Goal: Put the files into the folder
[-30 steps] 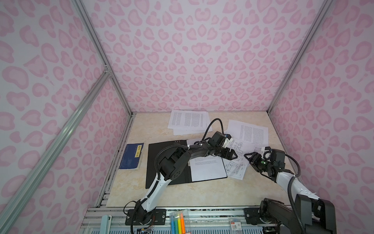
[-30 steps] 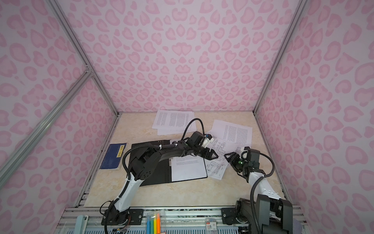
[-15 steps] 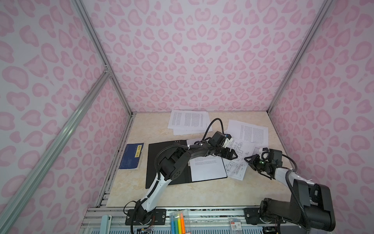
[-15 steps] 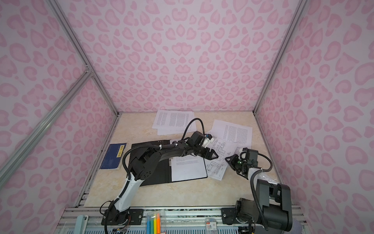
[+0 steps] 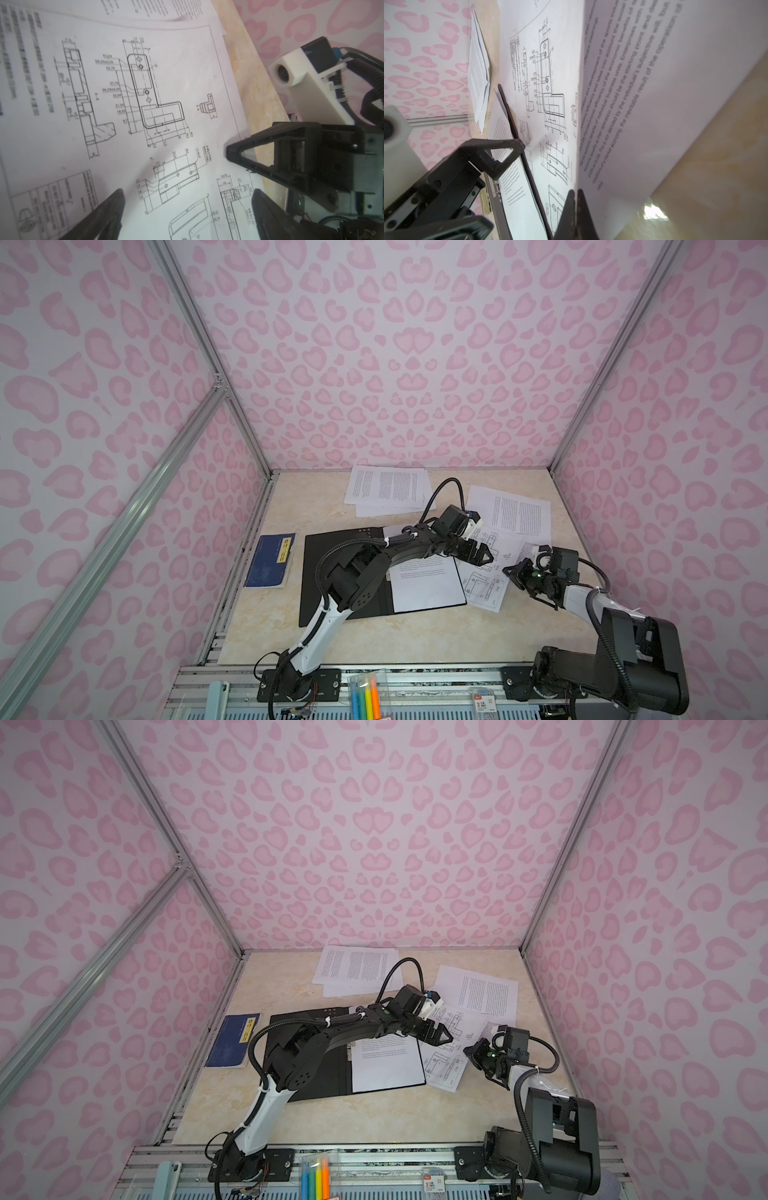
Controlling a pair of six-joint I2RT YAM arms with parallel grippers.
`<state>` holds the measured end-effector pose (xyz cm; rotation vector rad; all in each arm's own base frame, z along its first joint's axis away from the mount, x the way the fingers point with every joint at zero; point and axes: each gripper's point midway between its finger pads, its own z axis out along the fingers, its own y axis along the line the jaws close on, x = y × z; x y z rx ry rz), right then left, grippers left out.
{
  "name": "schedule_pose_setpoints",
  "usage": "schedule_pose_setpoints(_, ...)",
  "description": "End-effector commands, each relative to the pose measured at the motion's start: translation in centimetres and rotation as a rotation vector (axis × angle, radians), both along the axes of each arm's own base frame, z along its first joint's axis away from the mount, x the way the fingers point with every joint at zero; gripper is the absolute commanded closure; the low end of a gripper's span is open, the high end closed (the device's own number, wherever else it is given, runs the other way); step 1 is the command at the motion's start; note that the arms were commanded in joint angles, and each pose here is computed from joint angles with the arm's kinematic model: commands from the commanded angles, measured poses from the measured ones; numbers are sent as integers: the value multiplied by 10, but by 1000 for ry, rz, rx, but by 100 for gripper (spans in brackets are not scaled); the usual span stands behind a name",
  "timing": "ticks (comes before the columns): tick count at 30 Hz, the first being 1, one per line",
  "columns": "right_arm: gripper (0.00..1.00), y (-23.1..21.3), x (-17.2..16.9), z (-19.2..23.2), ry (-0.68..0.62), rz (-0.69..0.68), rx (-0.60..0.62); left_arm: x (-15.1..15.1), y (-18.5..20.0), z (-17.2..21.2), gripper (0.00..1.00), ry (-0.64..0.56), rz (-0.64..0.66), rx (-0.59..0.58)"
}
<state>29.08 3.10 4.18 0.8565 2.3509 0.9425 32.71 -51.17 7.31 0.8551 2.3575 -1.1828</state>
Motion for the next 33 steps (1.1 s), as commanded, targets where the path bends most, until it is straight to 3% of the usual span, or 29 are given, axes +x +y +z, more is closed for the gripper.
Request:
schedule_pose_setpoints(1, 100, 0, -1, 0, 3, 2, 2, 16, -10, 113, 2, -314, -3, -224)
schedule_pose_setpoints(6, 100, 2, 1, 4, -9, 1, 23, 11, 1, 161, 2, -668, 40, -478)
schedule_pose_setpoints(13, 100, 0, 6, 12, -26, -4, 22, -4, 33, 174, 2, -875, 138, -707)
schedule_pose_setpoints(17, 100, -2, 12, 20, -46, -13, 23, -6, 54, 181, 2, -888, 237, -793)
schedule_pose_setpoints(20, 100, -4, 18, 28, -65, -17, 22, -18, 59, 193, 2, -896, 235, -815)
schedule_pose_setpoints(33, 100, -8, 38, 102, -220, -11, -68, -53, 126, 185, 2, -755, 336, -735)
